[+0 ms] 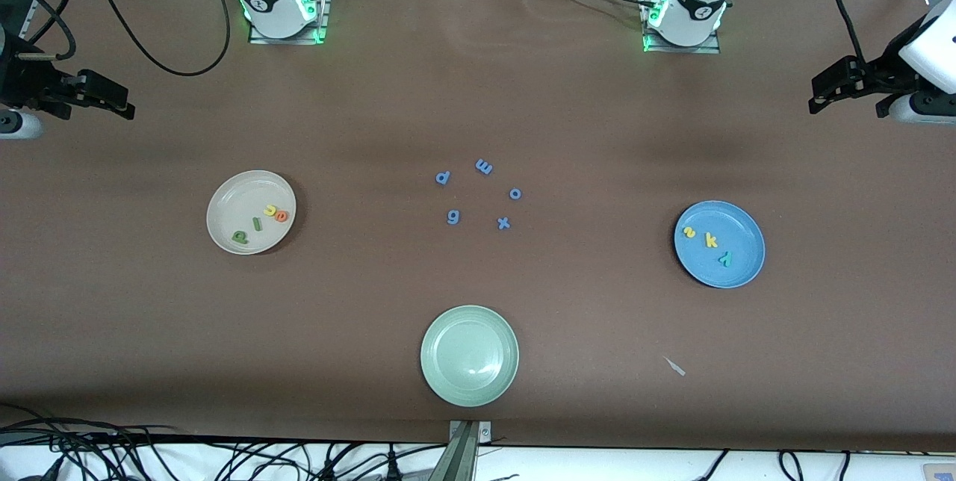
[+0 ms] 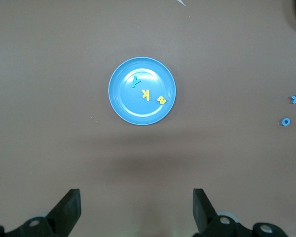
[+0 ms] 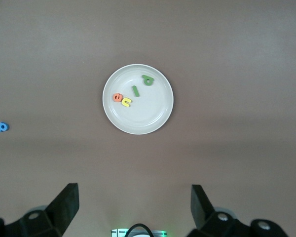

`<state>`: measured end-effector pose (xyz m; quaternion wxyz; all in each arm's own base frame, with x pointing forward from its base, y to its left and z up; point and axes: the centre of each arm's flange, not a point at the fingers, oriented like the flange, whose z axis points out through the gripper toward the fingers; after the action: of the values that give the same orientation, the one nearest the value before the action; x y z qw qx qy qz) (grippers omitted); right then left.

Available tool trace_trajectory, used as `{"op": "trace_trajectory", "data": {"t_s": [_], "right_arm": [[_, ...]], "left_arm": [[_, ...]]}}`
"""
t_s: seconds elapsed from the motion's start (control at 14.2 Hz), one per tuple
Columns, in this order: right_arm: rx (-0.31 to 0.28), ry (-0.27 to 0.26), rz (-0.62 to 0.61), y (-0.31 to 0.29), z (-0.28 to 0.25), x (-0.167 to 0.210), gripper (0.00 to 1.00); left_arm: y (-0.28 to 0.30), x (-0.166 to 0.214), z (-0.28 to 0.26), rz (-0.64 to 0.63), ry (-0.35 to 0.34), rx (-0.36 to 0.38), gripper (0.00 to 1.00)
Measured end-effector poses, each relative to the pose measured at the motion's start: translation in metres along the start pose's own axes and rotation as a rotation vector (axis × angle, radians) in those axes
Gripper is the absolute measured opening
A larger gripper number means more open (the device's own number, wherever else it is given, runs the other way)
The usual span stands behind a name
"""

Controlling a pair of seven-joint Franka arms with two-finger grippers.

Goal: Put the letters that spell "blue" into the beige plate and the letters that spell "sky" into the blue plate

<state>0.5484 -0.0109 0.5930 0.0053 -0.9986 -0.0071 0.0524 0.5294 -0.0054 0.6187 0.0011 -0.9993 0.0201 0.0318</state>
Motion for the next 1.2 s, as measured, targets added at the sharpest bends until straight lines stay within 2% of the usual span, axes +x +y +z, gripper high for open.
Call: {"op": "trace_trajectory", "data": {"t_s": [1.2], "right_arm": [[-0.002,-0.011,0.033,0.016,0.007,0.012,1.00]], "left_arm": [[-0.001,0.000,0.000,-0.002,-0.001,0.000,1.00]]}}
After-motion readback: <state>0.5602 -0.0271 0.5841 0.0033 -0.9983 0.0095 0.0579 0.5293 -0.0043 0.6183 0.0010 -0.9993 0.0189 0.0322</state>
